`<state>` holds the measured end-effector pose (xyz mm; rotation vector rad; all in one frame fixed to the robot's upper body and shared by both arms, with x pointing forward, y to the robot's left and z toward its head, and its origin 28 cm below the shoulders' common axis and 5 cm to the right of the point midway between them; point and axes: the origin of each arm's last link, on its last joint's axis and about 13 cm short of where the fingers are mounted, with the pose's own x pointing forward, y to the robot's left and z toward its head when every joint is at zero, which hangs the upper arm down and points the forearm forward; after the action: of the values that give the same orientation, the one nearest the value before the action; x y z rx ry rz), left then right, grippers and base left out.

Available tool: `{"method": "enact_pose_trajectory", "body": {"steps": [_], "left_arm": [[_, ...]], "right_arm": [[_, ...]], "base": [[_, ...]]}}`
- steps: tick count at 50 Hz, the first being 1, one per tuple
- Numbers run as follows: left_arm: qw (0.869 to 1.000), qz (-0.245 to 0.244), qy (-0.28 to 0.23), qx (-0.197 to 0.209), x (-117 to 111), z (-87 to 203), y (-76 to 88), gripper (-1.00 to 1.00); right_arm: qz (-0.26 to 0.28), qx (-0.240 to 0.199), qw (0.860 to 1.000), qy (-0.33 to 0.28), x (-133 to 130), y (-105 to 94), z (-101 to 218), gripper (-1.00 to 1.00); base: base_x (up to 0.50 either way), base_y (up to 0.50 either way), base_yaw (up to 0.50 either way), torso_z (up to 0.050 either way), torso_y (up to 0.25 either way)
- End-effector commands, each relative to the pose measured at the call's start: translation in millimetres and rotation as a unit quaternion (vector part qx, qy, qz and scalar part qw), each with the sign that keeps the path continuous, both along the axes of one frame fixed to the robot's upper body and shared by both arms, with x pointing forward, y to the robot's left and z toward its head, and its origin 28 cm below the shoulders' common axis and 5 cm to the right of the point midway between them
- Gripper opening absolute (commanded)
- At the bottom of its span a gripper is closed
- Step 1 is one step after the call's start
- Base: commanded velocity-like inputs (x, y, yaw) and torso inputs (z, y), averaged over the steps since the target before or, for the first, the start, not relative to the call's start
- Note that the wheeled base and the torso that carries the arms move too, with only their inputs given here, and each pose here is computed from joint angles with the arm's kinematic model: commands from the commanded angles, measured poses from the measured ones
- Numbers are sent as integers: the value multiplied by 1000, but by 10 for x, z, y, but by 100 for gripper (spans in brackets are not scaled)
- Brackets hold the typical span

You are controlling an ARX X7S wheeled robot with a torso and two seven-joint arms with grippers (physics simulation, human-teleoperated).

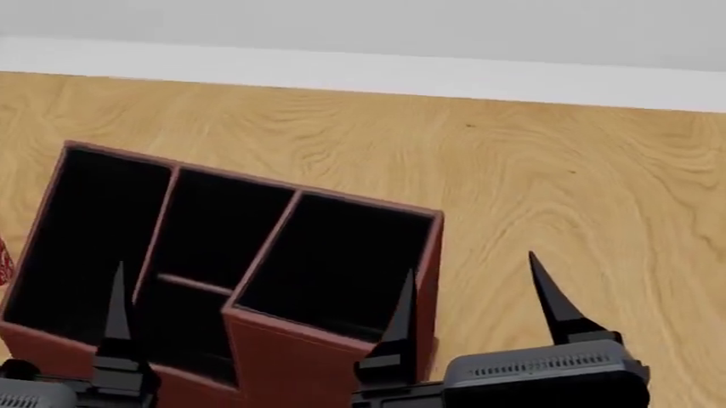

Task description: Pick up the book and place it in the right compartment of the caddy.

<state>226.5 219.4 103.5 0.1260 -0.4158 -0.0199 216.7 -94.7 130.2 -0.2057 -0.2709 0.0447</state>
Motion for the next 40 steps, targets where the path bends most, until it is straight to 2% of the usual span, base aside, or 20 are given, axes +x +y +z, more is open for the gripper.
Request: {"method": "enact_pose_trajectory", "body": {"steps": [1,20,40], "left_arm": [[1000,10,-11,6,0,15,5,100],[1000,23,-7,-10,-83,30,86,100],[1000,22,-10,-10,-101,44,75,100]], "right_arm": [[6,-8,1000,-1,-21,34,19,100],[12,-5,1000,-1,-83,8,1,100],[15,-5,1000,-2,-79,28,-14,100]], "base": [[0,0,500,0,0],[0,0,500,0,0],[0,0,500,0,0]]}}
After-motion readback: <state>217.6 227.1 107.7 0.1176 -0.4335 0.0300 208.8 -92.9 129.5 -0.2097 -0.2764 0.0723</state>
